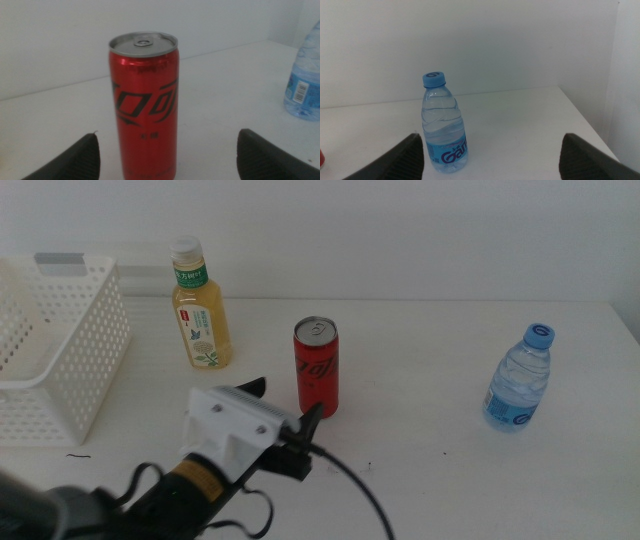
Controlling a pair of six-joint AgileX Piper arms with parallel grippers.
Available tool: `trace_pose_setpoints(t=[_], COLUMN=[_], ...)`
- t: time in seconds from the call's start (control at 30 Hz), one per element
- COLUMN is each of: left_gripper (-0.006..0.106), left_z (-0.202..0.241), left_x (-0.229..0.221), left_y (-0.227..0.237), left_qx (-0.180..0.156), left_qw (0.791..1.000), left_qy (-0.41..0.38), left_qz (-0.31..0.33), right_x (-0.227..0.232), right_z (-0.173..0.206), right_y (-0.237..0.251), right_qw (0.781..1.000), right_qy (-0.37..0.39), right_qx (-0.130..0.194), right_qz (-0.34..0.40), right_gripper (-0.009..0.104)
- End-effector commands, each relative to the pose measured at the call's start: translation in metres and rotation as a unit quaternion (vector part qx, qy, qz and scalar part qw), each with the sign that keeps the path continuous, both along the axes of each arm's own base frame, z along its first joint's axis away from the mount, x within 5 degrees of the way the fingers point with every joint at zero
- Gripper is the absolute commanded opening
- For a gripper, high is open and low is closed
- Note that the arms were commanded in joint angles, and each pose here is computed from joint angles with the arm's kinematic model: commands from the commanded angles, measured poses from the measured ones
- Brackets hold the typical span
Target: Use arms to grab the bottles and put them into the dustbin to the left of the table.
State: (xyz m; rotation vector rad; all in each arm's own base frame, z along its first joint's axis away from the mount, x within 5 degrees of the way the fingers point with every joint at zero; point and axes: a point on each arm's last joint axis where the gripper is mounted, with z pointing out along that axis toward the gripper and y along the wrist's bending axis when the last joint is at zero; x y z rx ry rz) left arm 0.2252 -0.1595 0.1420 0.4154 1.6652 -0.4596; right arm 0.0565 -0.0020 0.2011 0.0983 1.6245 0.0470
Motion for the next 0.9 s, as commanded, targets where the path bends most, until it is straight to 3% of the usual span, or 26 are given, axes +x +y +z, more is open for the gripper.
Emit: trace_pose_setpoints(t=[0.0, 0.87], left_gripper=[0.093, 0.093], left_z=[-0.005, -0.050], left_x=[0.012, 0.085], left_y=[-0.009, -0.054], left_qx=[-0.012, -0.023], left_qw=[1.000, 0.999], left_qy=[0.000, 0.006], left_qz=[-0.002, 0.047], right_x=[0.000, 0.000], right_z=[0.000, 0.000], right_y=[0.000, 0.000], right_qw=[1.000, 1.000], right_qy=[-0.006, -0.006], right_qx=[-0.007, -0.007], right_qz=[-0.003, -0.003], right_gripper=[0.093, 0.093])
